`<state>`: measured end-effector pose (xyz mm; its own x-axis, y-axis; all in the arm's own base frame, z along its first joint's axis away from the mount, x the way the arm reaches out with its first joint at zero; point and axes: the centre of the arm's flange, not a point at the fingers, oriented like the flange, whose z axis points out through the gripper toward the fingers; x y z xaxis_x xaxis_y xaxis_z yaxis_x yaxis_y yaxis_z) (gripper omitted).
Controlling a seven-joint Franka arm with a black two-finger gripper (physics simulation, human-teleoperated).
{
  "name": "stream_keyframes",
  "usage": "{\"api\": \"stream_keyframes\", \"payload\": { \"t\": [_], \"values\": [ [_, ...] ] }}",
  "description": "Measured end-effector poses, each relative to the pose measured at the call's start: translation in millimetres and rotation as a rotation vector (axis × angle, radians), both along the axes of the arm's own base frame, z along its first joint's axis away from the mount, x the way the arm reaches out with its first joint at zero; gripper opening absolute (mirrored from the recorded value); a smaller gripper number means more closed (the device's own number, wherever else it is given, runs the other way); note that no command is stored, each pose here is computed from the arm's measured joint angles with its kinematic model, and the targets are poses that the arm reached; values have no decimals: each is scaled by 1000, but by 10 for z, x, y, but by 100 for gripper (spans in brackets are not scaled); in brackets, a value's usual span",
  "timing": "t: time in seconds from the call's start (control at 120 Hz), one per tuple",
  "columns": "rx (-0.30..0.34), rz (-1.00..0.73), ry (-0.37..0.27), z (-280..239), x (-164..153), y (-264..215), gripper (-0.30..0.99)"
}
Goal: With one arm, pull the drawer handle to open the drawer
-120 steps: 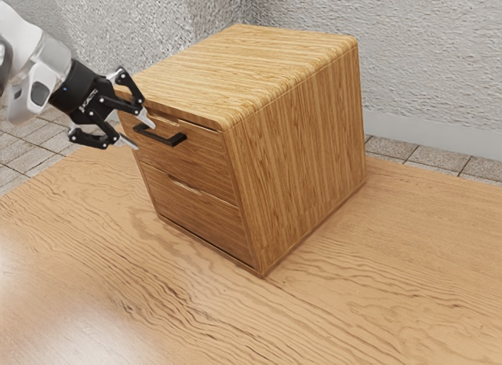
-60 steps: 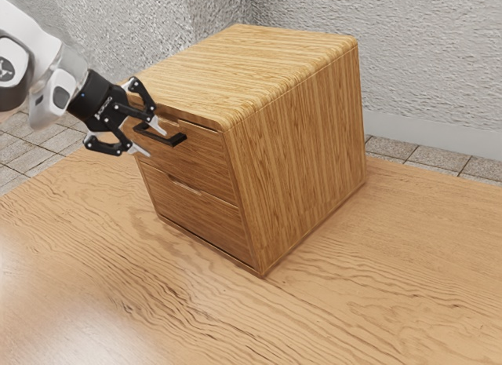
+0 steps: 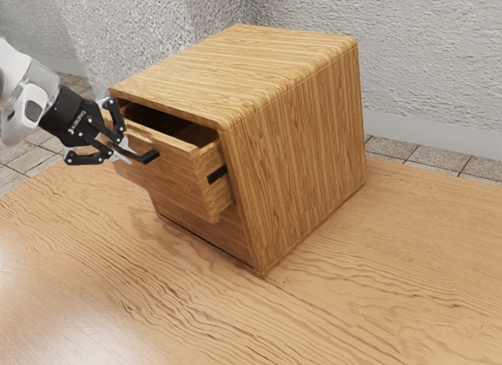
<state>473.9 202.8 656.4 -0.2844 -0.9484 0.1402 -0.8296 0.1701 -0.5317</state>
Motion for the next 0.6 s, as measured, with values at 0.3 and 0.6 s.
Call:
{"api": "stream_keyframes", "payload": {
  "t": [0.3, 0.6],
  "values": [
    [10, -49, 7, -86, -209, -194, -12],
    [-58, -40, -47, -103, -563, 67, -8]
  ]
}}
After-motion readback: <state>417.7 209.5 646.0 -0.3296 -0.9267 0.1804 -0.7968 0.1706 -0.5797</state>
